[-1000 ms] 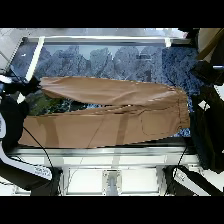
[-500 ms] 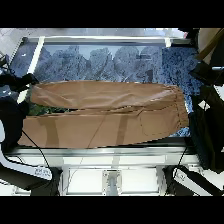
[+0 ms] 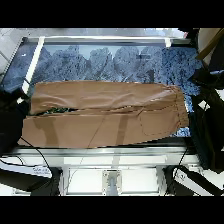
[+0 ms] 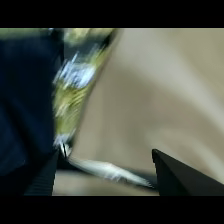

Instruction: Fold the clothes and pants, and hang the long-sleeved shirts on hangers.

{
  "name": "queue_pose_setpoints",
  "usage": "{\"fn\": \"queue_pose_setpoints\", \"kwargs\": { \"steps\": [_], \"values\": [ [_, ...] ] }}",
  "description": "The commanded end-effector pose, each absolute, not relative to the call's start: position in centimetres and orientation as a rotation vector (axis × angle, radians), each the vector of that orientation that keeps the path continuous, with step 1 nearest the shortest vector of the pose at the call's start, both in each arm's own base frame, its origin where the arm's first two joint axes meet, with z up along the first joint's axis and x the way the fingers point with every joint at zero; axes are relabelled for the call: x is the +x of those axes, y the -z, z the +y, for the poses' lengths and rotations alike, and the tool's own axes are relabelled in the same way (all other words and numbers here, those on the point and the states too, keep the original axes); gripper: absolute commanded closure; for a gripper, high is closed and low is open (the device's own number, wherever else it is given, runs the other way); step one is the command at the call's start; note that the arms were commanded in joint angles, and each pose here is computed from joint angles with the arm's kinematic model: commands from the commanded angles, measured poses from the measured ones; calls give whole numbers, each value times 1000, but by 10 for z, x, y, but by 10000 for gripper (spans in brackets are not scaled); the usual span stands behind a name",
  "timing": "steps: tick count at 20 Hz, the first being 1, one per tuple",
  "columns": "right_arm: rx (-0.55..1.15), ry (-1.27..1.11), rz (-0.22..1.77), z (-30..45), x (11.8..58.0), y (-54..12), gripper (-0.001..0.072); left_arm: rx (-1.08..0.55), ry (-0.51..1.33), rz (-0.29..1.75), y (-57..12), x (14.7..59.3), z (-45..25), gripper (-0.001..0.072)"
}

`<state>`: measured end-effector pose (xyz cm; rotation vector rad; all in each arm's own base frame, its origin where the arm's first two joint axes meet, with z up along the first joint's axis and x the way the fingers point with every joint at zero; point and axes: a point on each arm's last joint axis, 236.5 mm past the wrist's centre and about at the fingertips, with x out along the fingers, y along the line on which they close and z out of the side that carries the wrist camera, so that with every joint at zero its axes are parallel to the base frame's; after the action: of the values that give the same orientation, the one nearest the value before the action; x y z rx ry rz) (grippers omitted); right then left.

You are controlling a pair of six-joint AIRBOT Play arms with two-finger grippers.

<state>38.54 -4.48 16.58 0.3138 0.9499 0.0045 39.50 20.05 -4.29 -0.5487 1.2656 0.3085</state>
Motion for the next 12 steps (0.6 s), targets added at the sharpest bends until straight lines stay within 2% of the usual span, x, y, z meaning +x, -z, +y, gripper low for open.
{"fn": "queue_pose_setpoints", "kwargs": {
  "steps": [1, 7, 9, 12],
  "values": [
    [334, -33, 955, -37, 385, -167, 371, -744, -321, 1212, 84, 376, 185, 46],
    [343, -43, 951, -34, 385, -168, 372, -816, -304, 1085, 81, 403, 181, 46],
    [340, -40, 951, -35, 385, -168, 372, -831, -294, 1106, 86, 400, 177, 116],
    [338, -39, 954, -35, 385, -167, 372, -813, -292, 1135, 90, 394, 177, 116]
  ]
}}
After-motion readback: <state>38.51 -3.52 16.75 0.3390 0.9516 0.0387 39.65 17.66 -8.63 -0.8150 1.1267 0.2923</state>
